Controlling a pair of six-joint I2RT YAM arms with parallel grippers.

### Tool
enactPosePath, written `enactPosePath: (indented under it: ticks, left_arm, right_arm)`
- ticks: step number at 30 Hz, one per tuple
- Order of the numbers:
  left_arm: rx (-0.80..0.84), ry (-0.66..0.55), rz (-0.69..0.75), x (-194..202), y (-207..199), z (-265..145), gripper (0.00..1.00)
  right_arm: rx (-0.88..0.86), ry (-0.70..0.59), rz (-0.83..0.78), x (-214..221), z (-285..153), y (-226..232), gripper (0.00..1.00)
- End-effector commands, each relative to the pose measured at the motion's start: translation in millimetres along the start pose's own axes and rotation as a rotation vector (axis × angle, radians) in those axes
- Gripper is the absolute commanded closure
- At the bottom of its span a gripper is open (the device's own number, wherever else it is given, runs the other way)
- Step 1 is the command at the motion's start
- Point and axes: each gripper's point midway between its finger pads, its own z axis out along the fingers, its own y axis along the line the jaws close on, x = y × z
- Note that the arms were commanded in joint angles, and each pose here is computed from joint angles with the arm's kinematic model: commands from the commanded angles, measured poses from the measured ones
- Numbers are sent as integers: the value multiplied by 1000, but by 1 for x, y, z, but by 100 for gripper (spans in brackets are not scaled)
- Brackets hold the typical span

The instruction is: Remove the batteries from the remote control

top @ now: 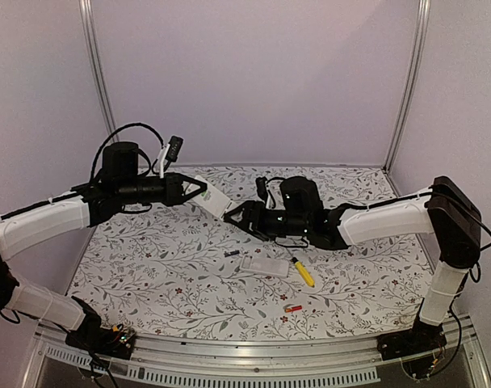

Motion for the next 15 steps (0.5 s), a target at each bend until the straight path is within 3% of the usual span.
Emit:
enactPosePath:
  ticks: [1, 15]
  left_arm:
    - [22, -32, 33, -13, -14, -3, 100]
    - [41, -22, 36, -11, -18, -1, 100]
  right_arm:
    - [8, 10, 8, 1, 9, 0, 36]
    - [23, 3, 20, 0, 16, -6, 39]
